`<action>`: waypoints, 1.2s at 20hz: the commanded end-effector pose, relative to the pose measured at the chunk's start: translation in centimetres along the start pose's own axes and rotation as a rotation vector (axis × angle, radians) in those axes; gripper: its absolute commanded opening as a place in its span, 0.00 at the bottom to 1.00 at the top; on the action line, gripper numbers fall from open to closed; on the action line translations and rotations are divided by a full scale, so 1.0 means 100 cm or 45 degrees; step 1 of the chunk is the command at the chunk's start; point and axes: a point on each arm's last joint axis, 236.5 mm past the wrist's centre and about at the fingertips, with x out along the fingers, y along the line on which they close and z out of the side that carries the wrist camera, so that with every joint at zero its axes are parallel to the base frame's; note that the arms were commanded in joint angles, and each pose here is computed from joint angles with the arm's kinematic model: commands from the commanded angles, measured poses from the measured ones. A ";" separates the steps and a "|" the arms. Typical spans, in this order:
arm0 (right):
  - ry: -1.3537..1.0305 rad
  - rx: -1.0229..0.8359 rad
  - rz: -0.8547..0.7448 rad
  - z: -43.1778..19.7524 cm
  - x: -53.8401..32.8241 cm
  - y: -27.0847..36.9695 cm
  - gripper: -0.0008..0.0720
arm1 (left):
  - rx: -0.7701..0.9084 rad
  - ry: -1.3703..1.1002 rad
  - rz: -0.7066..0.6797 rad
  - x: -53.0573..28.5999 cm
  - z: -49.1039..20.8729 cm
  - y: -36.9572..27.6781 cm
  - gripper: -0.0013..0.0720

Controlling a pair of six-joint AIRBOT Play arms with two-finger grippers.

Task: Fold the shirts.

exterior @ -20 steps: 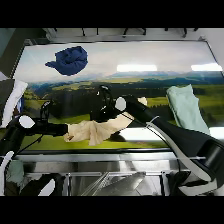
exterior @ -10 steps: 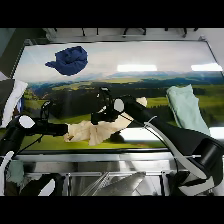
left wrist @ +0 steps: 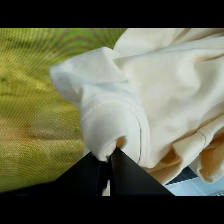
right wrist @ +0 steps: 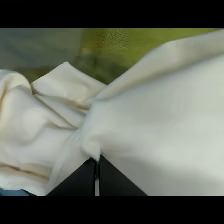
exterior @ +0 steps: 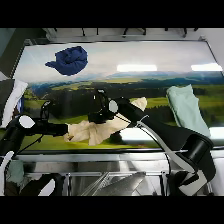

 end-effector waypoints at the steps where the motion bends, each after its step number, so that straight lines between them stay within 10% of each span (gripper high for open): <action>1: -0.014 -0.011 0.021 0.004 -0.004 0.007 0.04 | 0.001 -0.007 0.004 0.000 0.001 0.001 0.04; 24: -0.692 -0.098 -0.601 -0.052 -0.433 -0.064 0.04 | 0.067 -0.530 0.082 -0.159 0.048 -0.027 0.04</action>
